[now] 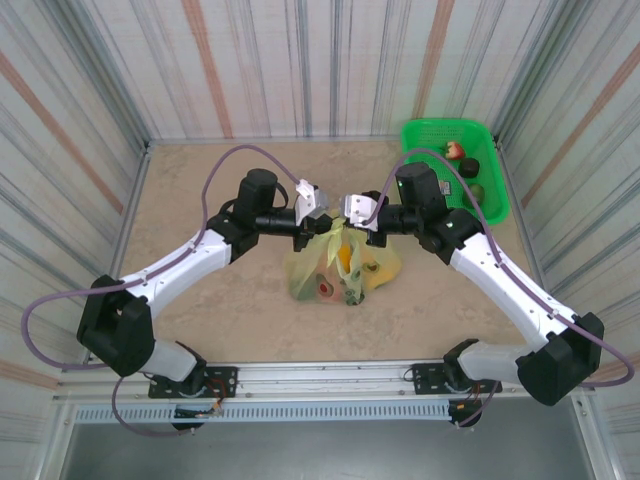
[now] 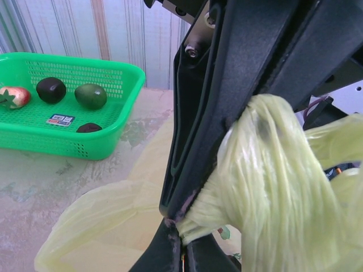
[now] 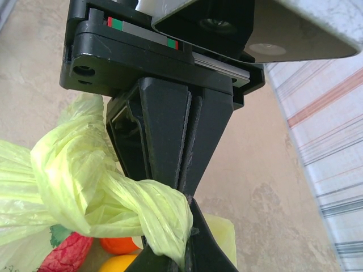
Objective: Place the fake fruits into the plastic bag and tie a complex knot
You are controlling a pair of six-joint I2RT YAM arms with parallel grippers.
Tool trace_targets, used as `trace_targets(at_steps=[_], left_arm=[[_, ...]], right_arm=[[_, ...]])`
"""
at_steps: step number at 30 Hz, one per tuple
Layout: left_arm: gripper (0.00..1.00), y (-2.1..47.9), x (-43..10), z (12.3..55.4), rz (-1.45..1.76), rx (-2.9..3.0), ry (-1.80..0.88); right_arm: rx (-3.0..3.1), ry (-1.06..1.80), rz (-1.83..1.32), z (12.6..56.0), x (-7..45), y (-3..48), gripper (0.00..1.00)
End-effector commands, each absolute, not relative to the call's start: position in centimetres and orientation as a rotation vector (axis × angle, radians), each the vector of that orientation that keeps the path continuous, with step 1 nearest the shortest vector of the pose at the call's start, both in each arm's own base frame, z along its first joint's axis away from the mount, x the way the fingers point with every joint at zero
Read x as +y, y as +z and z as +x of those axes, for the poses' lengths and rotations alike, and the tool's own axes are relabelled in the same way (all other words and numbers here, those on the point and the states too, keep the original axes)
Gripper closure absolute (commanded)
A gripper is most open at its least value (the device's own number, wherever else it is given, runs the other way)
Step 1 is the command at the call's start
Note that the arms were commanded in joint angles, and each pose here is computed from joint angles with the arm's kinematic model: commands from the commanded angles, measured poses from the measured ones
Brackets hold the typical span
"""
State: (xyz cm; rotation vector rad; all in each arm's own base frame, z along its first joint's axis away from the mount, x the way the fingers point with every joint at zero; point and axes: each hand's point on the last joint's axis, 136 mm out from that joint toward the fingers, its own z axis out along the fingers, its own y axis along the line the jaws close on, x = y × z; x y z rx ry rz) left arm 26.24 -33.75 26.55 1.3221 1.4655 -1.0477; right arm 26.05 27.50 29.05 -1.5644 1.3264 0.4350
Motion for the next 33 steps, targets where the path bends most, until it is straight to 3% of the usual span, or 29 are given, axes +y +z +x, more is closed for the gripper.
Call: trace_targets(at_steps=[1,8,12,23,26,31,33], left_arm=[[1.00,26.8,-33.6,26.6,1.317,1.468,-1.025],[1.00,27.0,-33.0,26.9,1.272,1.466,-1.039],[1.00,27.3,-32.7,27.1,1.257,1.461,-1.038],[1.00,26.5,-32.2,28.5,1.192,1.576,-0.990],[1.00,26.7,-31.7,28.5,1.157,1.616,-0.971],[1.00,26.4,-30.9,28.8,1.096,1.681,-0.894],[1.00,26.0,-30.8,29.0,1.068,1.708,-0.845]], right_arm=[[1.301,0.500,-1.559,25.2,28.2,29.6,1.00],[1.313,0.502,-1.553,25.0,28.0,29.4,1.00],[1.326,0.489,-1.540,25.2,27.8,29.3,0.82],[1.371,0.384,-1.469,23.8,25.2,29.5,0.56],[1.386,0.409,-1.318,23.0,24.5,31.4,0.51],[1.578,0.525,-0.811,23.5,22.5,34.9,0.52],[1.676,0.663,-0.678,22.8,22.3,35.0,0.59]])
